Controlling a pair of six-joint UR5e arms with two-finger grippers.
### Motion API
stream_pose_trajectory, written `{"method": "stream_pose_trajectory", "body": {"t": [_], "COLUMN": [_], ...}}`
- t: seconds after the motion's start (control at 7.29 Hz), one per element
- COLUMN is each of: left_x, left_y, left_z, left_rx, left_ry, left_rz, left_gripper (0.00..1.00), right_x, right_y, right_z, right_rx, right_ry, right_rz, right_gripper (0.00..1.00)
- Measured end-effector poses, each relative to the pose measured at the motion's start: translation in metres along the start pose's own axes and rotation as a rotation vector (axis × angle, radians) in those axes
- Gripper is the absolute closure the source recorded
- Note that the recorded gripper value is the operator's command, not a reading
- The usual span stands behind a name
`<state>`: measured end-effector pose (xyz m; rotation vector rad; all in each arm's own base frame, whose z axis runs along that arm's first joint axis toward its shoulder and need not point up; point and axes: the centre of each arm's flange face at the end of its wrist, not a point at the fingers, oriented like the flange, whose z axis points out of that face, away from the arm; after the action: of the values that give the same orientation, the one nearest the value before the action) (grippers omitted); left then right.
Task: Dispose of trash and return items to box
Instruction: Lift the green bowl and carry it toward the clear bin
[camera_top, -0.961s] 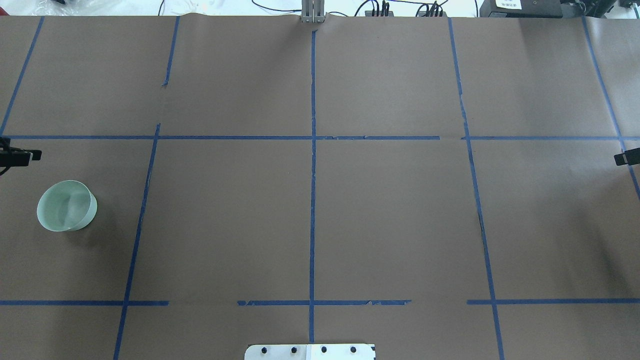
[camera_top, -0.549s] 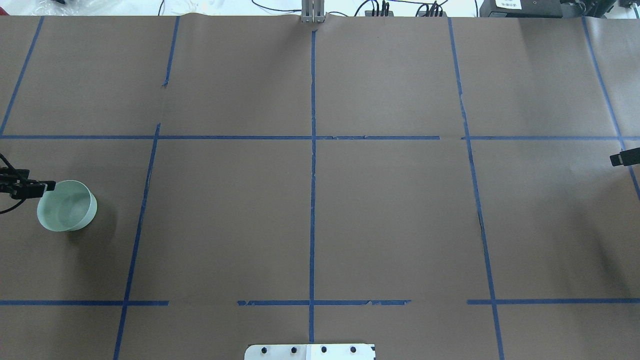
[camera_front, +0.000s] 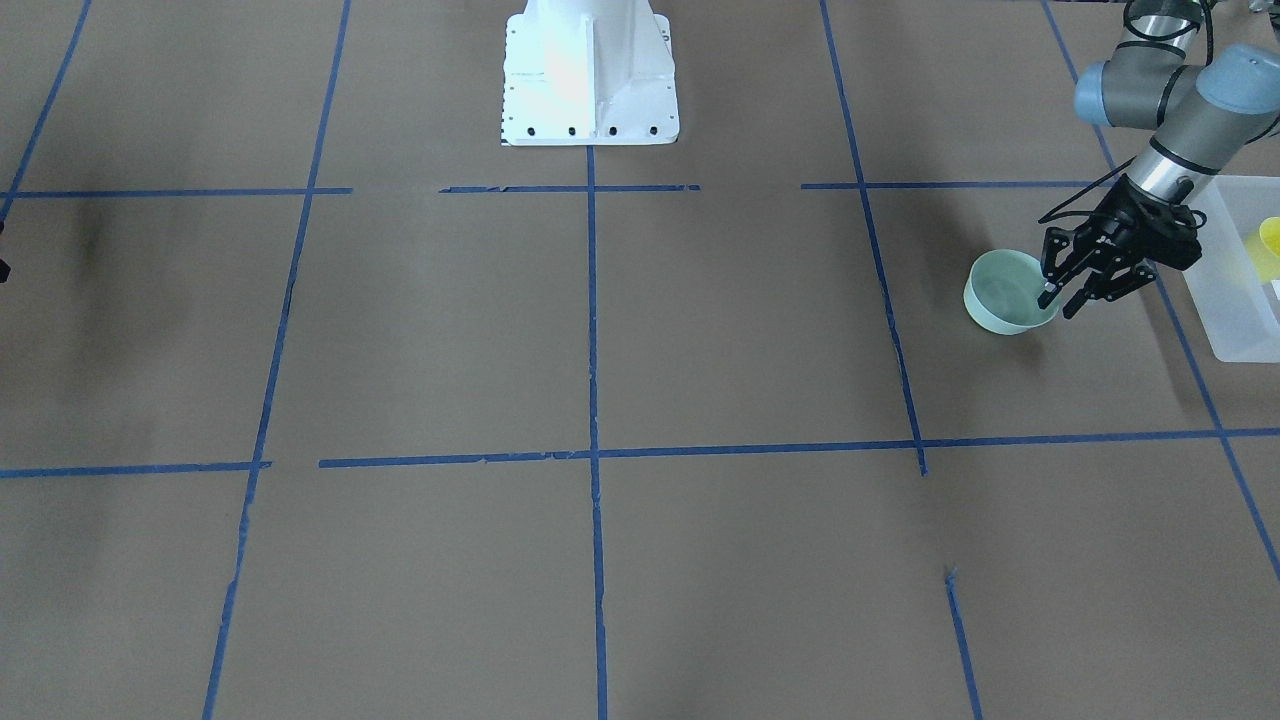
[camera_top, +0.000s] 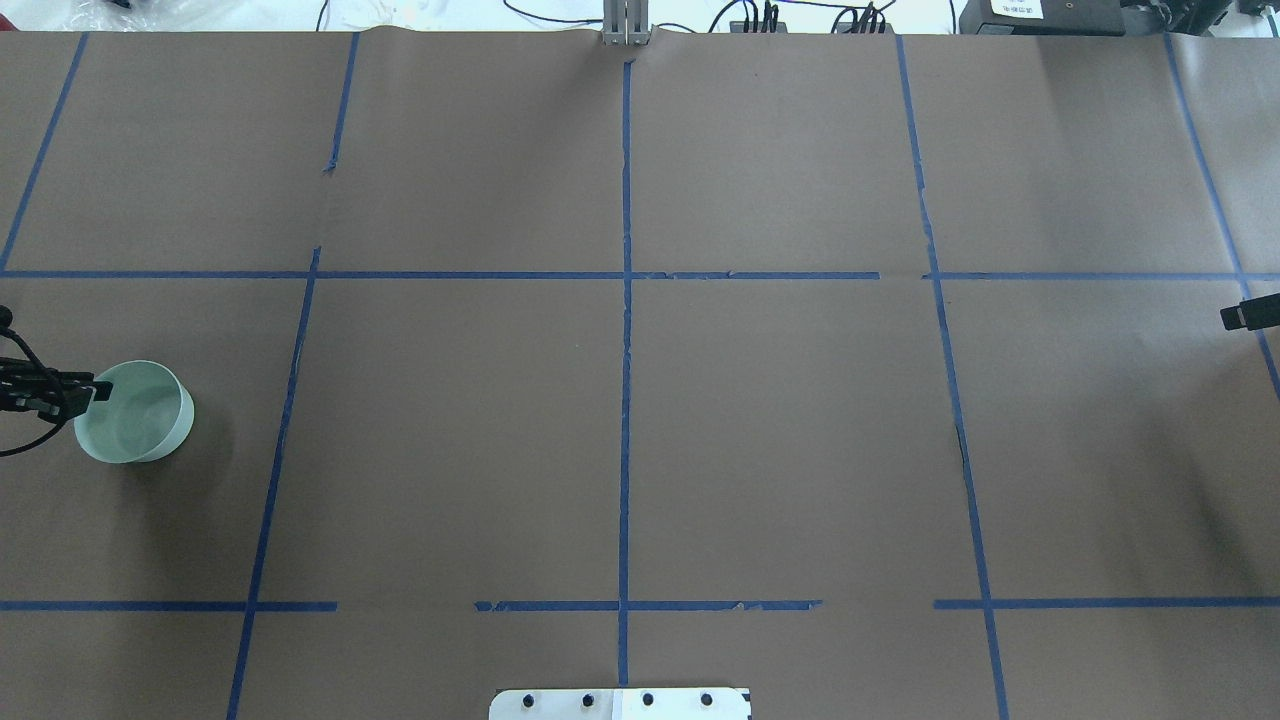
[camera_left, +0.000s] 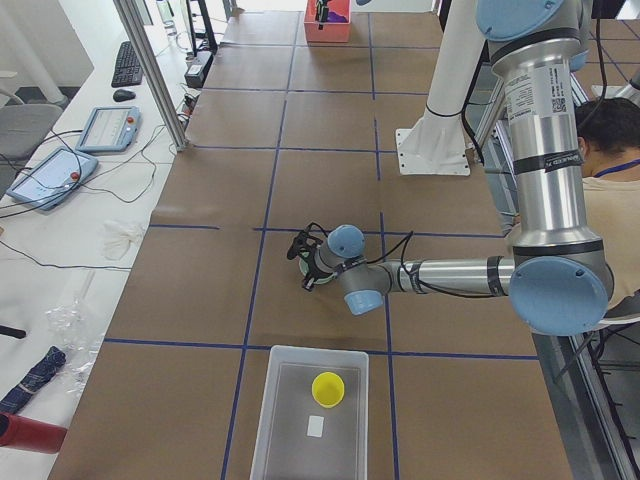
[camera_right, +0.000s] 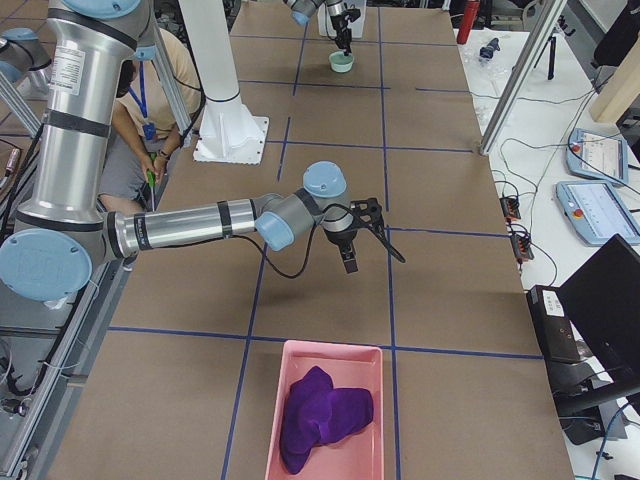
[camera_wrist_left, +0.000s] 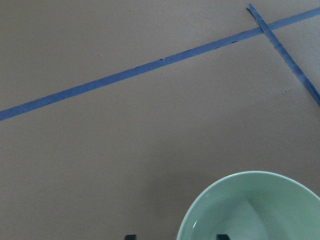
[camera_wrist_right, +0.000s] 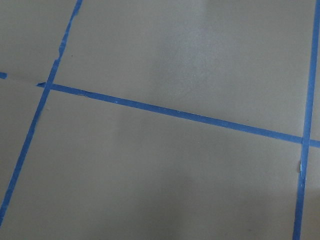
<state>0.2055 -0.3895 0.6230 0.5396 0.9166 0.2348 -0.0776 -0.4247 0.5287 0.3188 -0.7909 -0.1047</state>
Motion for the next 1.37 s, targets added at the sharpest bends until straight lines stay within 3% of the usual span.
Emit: {"method": "stream_pose_trajectory", "body": {"t": [0.27,0.55,0.69,1.37], "left_x": [0.004,-0.023,-0.043,-0.184], "left_y": [-0.003,-0.014,-0.024,-0.080], "left_z": [-0.008,-0.043,-0.066,-0.203], "left_rx": [-0.016,-0.044,-0.054,-0.144], "left_ry": [0.042,0.103,0.102,-0.111], "left_rz": [0.050,0.118,0.161,0.336], "left_gripper": [1.00,1.00,1.00,1.00], "right_x": [0.000,-0.001,-0.002,-0.003], "right_y": [-0.001,-0.002,-0.002,-0.004], "right_z": [0.000,-0.001,-0.001,0.000], "right_rx": [0.002,0.004,0.004,0.005], "right_ry": [0.001,0.000,-0.001,-0.002], "right_rz": [-0.003,-0.005,-0.005,-0.008], "right_gripper": [0.00,0.00,0.00,0.00]}}
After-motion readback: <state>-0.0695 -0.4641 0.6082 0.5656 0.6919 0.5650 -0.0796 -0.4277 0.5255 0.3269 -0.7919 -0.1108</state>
